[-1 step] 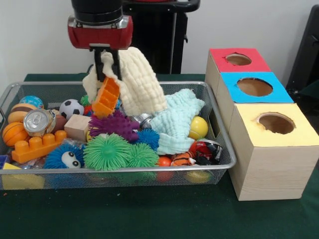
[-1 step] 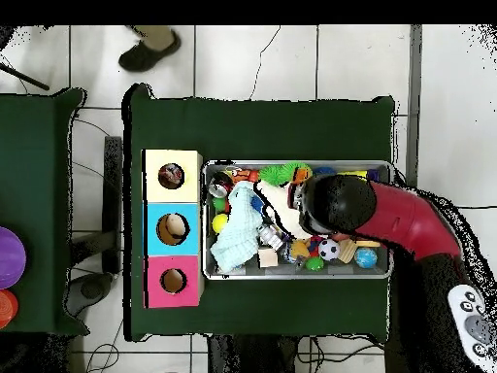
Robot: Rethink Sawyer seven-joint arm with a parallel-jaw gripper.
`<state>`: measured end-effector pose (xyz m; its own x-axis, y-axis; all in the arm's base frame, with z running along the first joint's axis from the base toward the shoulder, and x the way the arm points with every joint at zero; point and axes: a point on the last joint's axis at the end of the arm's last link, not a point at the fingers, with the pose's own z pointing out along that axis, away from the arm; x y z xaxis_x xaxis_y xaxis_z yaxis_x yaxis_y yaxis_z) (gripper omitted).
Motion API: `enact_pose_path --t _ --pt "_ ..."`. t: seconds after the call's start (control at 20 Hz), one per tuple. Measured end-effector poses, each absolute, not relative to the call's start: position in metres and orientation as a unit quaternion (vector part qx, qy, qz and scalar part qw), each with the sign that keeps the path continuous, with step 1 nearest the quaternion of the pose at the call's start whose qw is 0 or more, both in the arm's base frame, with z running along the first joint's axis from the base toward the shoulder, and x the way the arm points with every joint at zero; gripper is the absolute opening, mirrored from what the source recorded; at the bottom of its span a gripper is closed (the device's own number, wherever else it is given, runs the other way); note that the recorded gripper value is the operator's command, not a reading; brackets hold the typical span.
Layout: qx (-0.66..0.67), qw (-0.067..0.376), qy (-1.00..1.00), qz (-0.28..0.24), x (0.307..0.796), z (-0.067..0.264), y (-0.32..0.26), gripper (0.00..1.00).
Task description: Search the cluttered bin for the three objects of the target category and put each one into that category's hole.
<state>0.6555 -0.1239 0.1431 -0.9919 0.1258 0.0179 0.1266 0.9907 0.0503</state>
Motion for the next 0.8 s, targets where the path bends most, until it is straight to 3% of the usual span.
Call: enact_pose_path --t 0.8 --pt "-0.053 -0.002 -0.998 -0.033 0.664 0.139 -0.13 0.0"
